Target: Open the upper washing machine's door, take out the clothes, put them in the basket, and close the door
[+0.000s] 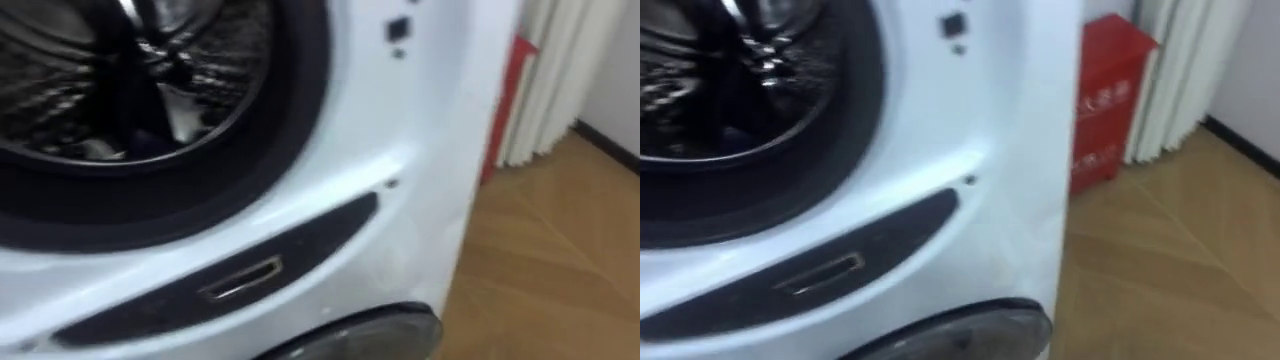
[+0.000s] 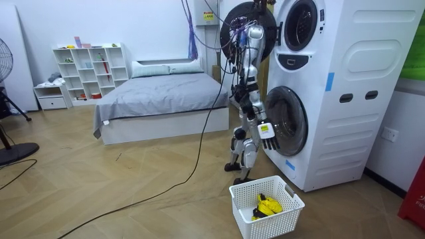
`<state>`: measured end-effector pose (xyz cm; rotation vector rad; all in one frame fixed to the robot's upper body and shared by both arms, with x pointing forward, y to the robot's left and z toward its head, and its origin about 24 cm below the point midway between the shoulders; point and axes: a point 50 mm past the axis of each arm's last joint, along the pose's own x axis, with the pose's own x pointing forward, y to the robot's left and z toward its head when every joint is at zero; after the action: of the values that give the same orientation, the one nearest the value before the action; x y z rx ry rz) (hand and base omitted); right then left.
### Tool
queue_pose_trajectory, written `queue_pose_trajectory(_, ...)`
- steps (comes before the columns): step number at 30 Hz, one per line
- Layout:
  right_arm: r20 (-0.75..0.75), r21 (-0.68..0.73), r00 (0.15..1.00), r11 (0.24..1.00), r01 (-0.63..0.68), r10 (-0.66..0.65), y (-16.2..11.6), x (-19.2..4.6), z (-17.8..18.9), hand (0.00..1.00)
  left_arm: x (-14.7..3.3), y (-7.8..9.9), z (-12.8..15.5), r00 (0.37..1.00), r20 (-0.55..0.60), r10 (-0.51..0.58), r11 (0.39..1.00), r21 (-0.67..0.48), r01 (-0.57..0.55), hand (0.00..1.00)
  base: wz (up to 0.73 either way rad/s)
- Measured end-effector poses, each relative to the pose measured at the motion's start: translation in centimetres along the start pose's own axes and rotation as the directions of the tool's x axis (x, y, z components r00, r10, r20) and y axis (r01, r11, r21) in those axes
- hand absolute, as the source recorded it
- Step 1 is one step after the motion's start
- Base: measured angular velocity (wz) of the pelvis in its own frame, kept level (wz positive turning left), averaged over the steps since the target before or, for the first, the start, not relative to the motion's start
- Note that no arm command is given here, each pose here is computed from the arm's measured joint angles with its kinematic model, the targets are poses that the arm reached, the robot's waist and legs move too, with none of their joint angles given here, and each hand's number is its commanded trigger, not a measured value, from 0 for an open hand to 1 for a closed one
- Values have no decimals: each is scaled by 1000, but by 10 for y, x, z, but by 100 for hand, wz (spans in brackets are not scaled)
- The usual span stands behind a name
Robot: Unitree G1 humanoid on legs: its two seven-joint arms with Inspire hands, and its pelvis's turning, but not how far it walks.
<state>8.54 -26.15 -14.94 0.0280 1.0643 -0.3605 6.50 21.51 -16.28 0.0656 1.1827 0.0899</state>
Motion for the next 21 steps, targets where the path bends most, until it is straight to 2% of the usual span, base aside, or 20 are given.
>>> queue_pose_trajectory(6,-66,-48,996,997,-61,58,12,-2,-16,0,-1,10,-8,997,-32,69,996,-52,-71,0,41)
queue_pose_trajectory(15,-171,-96,983,992,-83,66,15,-2,-30,0,0,12,-9,994,-43,105,991,-80,-108,0,20)
queue_pose_trajectory(21,-184,-145,979,983,-113,86,23,-2,-31,0,-2,14,-12,991,-53,122,985,-115,-127,0,13)
